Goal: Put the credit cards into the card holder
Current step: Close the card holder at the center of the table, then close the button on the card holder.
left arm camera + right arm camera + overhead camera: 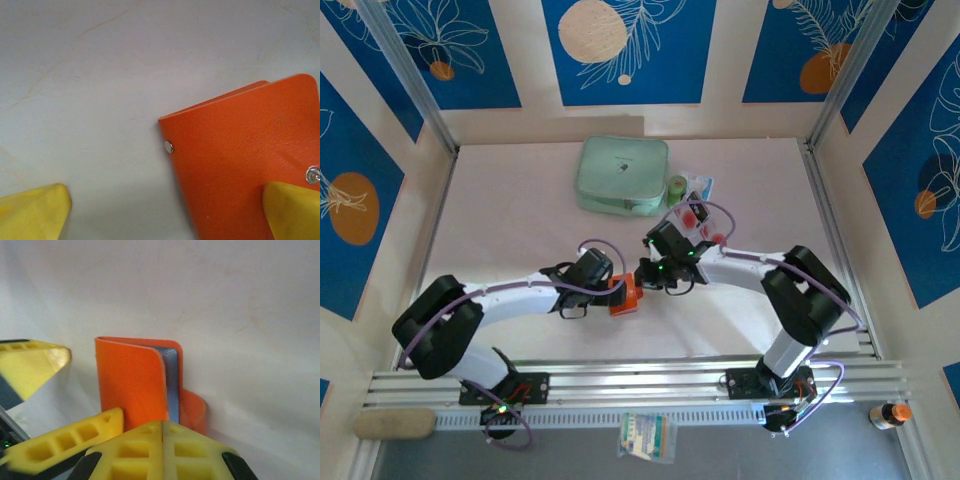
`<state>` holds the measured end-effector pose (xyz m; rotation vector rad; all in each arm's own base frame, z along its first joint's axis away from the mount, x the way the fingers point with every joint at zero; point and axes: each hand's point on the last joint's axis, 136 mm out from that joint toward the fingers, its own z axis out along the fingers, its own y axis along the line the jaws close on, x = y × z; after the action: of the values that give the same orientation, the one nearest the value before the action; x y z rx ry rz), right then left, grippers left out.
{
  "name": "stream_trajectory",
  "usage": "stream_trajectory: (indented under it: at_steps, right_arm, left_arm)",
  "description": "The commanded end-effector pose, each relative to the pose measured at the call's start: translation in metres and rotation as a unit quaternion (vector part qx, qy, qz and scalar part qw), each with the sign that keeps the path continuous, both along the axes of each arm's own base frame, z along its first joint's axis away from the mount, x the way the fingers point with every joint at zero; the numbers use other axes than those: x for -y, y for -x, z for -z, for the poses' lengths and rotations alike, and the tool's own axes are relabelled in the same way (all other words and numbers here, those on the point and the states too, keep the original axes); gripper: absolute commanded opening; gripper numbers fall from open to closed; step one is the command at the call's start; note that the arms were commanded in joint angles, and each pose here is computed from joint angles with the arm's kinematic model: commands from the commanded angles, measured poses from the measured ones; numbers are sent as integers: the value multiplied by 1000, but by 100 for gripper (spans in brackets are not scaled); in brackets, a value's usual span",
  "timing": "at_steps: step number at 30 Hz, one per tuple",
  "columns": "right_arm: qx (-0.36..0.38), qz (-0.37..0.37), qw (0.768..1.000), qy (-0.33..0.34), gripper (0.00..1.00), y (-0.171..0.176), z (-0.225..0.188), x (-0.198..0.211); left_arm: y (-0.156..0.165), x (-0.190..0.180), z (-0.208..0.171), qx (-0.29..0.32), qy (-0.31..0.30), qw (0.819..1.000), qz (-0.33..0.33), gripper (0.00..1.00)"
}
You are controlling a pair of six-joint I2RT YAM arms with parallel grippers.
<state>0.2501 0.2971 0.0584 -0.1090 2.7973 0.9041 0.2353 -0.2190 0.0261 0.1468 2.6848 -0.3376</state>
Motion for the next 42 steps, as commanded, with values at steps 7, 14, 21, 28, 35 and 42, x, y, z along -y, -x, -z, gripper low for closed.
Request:
stream_trajectory:
  at_steps: [7,14,21,28,35,42]
  right_arm:
    - [-14,-1,999,30,13,2,-6,28]
    - [-25,-23,999,41,27,8,0,20]
    - [-28,-45,997,61,30,11,6,9]
    - [-27,-62,994,83,30,8,11,2]
    - [-33,-64,992,103,22,8,21,4]
    - [-32,-61,992,106,6,10,21,7]
  left_arm:
    - [14,-26,20,-22,-115,993,16,100]
    - [17,-28,25,-22,-128,991,21,100]
    - [19,-28,26,-20,-125,992,21,100]
    - [19,-28,26,-18,-121,992,19,100]
    - [18,-27,26,-16,-119,993,20,100]
    - [19,-27,26,-14,-117,993,20,100]
